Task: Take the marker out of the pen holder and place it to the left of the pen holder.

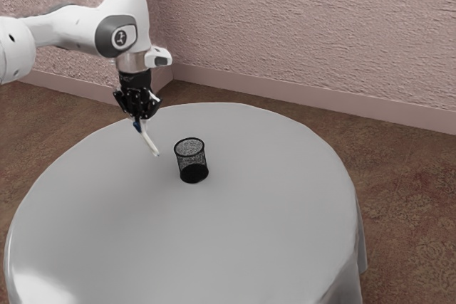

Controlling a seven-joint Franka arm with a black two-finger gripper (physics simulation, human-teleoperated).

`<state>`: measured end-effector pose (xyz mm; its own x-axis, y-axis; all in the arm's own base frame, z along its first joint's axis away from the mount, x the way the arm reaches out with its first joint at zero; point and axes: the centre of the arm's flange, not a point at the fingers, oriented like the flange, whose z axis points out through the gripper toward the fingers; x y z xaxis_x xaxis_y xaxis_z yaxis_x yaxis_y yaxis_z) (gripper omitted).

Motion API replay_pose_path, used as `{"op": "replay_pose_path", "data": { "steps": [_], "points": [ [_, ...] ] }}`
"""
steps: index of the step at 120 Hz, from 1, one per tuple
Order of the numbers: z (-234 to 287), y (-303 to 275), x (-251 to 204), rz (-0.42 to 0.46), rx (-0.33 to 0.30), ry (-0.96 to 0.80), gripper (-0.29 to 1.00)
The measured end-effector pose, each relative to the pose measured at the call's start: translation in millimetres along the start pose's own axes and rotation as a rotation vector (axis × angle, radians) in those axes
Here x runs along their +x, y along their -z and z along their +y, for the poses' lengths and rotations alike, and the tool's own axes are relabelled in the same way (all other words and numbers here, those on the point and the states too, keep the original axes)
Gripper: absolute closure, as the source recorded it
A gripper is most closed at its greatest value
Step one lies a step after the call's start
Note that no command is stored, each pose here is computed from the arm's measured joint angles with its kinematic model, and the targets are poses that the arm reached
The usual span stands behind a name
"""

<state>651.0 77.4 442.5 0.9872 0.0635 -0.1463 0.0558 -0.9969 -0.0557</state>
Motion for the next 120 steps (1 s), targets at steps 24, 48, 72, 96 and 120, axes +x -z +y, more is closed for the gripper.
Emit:
{"op": "replay_pose_path", "data": {
  "steps": [24,48,72,96,120],
  "points": [
    [-12.6,-19.3,2.7,-0.055,0.008,0.017,0.71],
    [-28.9,-44.4,10.6,-0.063,0.006,0.041,0.72],
    [-36.2,-61.7,17.3,-0.038,-0.002,0.053,0.51],
    [-35.0,-85.1,23.7,-0.034,-0.016,0.050,0.20],
    [-36.2,-82.0,27.3,-0.010,-0.018,0.051,0.08]
  ]
}}
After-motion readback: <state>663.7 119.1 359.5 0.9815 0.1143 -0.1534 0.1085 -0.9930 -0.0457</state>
